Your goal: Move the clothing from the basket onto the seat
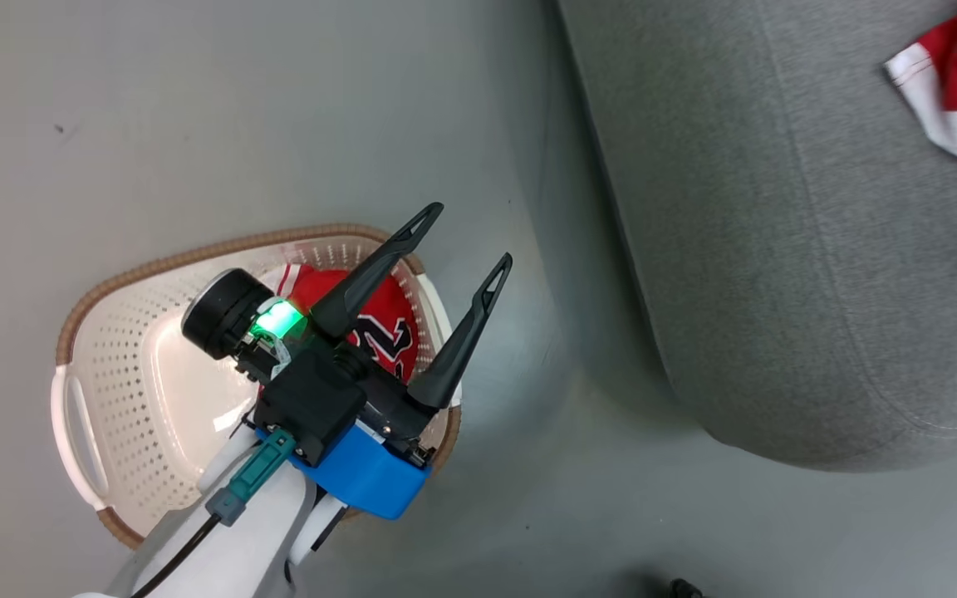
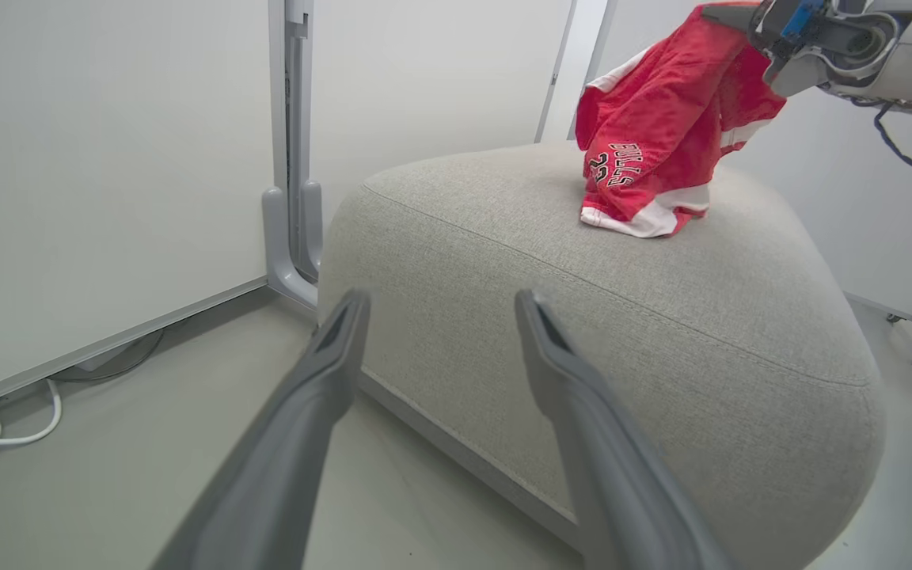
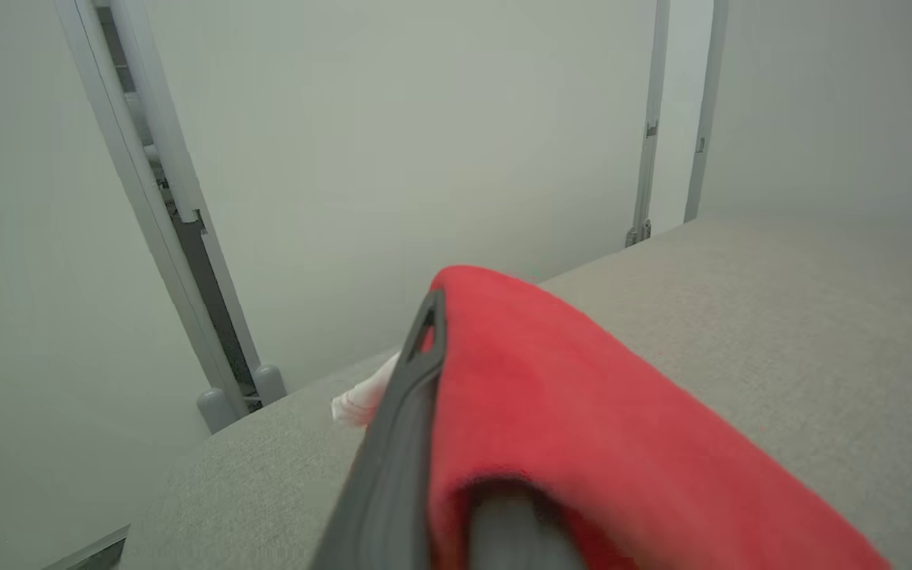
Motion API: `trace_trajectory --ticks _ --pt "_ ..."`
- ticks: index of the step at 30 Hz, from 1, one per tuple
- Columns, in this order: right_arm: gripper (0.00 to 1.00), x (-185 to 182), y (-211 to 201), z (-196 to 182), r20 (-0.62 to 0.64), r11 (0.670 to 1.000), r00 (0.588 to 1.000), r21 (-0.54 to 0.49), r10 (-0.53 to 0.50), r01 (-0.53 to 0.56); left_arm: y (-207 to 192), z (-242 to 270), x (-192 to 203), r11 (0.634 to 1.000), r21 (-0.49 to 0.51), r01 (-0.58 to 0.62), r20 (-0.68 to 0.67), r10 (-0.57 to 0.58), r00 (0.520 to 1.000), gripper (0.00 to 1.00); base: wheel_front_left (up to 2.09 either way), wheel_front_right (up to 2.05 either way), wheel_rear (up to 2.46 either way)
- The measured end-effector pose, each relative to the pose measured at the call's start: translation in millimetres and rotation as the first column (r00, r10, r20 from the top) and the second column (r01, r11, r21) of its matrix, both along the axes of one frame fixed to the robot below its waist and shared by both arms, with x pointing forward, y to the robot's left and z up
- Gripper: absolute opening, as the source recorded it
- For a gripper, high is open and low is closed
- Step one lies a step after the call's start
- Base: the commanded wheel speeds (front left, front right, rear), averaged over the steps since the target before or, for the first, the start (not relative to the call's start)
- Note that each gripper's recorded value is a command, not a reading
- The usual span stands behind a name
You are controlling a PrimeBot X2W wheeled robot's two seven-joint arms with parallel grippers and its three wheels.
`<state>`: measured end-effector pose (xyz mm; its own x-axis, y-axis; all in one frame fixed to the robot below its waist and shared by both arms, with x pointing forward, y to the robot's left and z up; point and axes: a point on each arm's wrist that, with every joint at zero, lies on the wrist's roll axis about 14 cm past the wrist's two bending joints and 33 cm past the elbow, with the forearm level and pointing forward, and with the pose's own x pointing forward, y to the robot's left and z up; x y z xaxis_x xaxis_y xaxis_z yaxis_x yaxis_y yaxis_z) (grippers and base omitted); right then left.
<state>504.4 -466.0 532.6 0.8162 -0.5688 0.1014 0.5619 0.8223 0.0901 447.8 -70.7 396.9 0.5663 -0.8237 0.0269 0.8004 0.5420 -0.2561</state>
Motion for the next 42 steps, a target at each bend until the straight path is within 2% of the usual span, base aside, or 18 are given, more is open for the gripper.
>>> trace_trajectory --ticks 3,7,8,9,10,11,26,36,42 --pt "0.00 1 0 -45 -0.071 0.997 0.997 0.071 -0.019 0.024 2 -12 -2 1.000 0.006 0.004 -0.026 -0.003 1.000 1.00 0.00 0.00 0.00" --pt "0.00 2 6 -77 -0.157 0.995 0.988 0.098 -0.009 0.025 3 -16 -4 1.000 0.012 0.004 -0.037 -0.004 0.999 1.00 0.00 0.00 0.00" --pt "0.06 0 7 -82 -0.174 0.995 0.985 0.101 -0.008 0.026 3 -15 -4 1.000 0.011 0.005 -0.036 -0.005 0.999 1.00 0.00 0.00 0.00" --pt "0.32 -1 8 -86 -0.193 0.995 0.981 0.097 -0.005 0.025 3 -14 -4 1.000 0.009 0.005 -0.037 -0.005 0.999 1.00 0.00 0.00 0.00" --pt "0.71 -2 8 -90 -0.205 0.995 0.979 0.101 -0.004 0.025 3 -13 -4 1.000 0.009 0.005 -0.036 -0.005 0.999 1.00 0.00 0.00 0.00" --pt "1.00 -3 9 -92 -0.208 0.994 0.978 0.104 -0.004 0.027 3 -12 -5 1.000 0.010 0.005 -0.035 -0.005 0.999 1.00 0.00 0.00 0.00" --pt "1.00 -4 9 -82 -0.194 0.995 0.981 0.103 0.003 0.017 3 1 -9 1.000 0.000 -0.007 -0.029 0.007 1.000 1.00 0.00 0.00 0.00" --pt "1.00 -37 19 -78 -0.193 0.993 0.981 0.116 0.014 0.009 3 31 -13 0.999 -0.012 -0.035 0.006 0.035 0.999 1.00 0.00 0.00 0.00" --pt "1.00 -51 38 -66 -0.175 0.993 0.982 0.111 0.066 -0.047 10 54 -17 0.996 -0.026 -0.083 0.024 0.084 0.996 1.00 0.00 0.00 0.00"
